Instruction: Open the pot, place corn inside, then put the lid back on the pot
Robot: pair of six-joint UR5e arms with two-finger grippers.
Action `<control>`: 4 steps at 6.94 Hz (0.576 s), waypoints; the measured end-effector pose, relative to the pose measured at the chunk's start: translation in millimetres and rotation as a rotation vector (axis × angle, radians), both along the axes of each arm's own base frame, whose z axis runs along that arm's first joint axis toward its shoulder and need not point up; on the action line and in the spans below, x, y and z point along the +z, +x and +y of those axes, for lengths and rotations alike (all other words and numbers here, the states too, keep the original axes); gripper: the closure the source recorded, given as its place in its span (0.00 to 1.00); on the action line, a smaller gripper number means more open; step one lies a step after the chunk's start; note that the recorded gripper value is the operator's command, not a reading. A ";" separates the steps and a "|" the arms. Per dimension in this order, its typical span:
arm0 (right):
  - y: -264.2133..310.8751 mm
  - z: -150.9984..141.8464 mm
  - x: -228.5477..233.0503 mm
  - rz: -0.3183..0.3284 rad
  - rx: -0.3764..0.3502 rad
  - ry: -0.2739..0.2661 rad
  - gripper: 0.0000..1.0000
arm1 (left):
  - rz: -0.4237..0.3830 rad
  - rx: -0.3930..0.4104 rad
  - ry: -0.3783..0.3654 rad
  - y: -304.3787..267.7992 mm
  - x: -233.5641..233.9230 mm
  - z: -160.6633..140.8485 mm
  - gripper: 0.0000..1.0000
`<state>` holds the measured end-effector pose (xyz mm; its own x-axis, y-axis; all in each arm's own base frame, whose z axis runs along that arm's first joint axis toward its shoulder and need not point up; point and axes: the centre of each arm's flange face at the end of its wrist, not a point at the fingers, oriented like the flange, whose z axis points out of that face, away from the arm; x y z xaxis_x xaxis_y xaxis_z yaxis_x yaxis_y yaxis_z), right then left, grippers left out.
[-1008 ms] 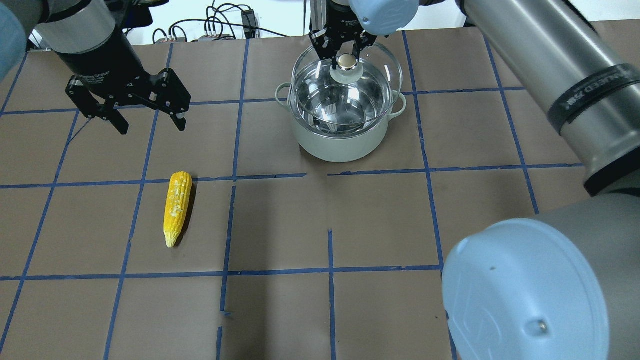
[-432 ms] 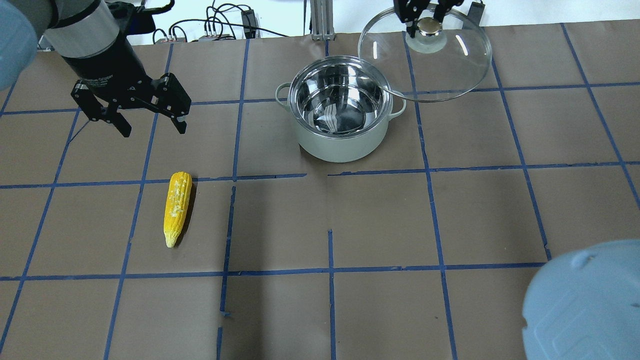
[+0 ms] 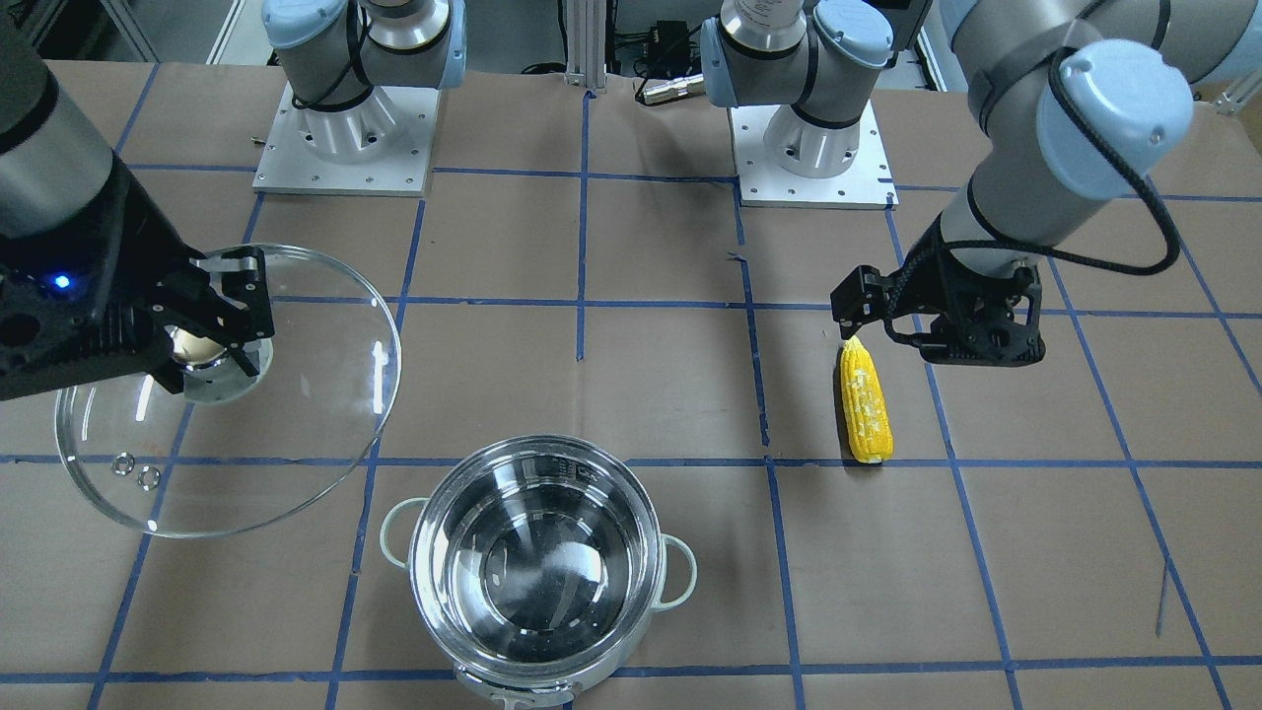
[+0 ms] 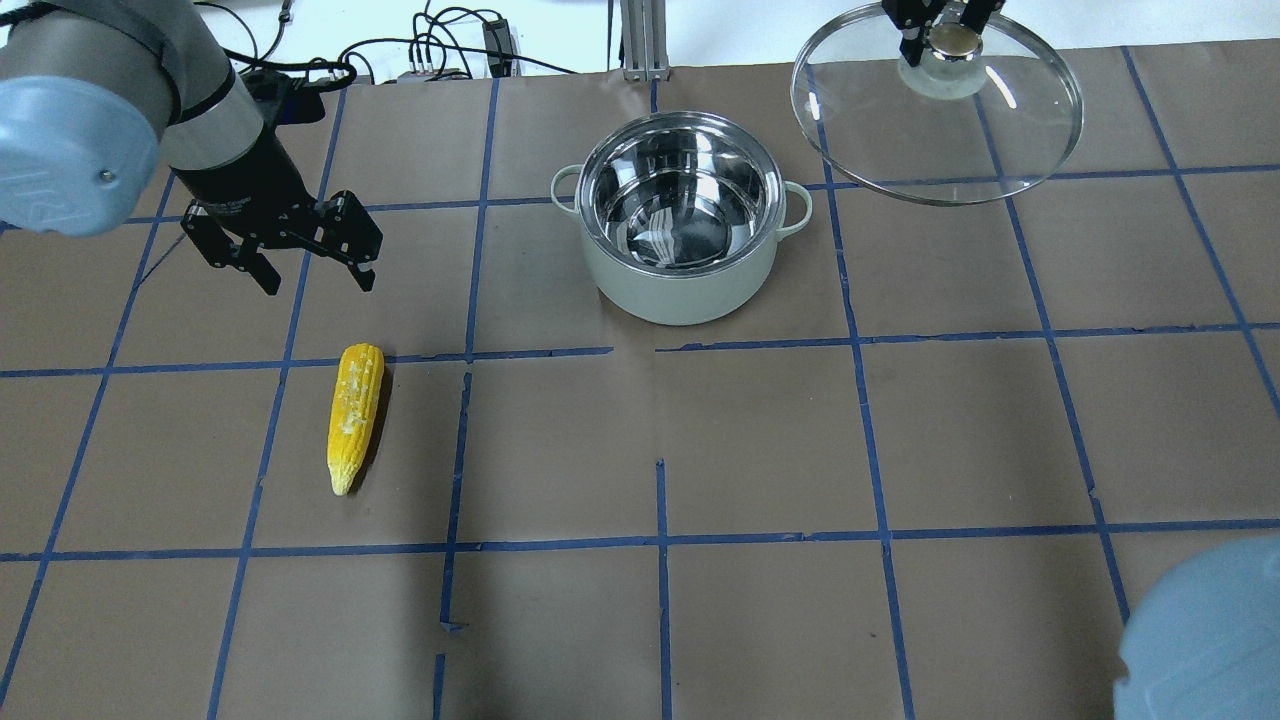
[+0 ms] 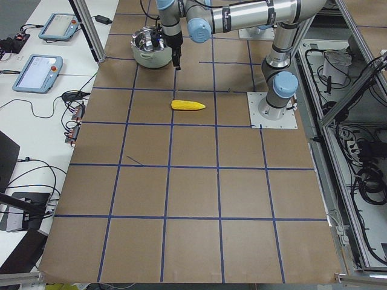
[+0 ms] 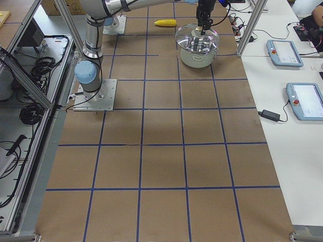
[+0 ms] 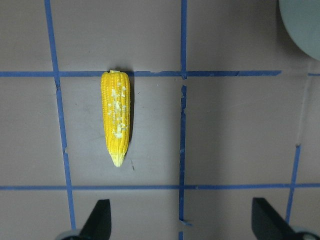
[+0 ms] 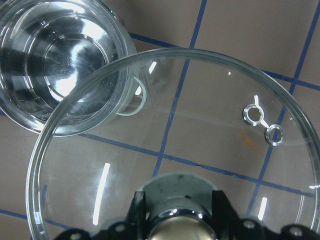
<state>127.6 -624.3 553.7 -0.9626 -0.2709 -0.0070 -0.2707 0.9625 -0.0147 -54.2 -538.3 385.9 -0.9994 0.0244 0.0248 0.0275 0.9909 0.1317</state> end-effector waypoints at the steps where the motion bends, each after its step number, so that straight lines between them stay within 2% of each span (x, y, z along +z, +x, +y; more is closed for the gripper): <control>1: -1.4 6.6 5.8 0.000 -0.016 0.004 0.87 | 0.007 -0.011 0.000 19.8 -29.2 0.1 0.00; 4: -18.9 4.9 4.7 0.004 -0.084 0.012 0.87 | -0.002 -0.064 -0.072 48.7 -146.8 14.0 0.00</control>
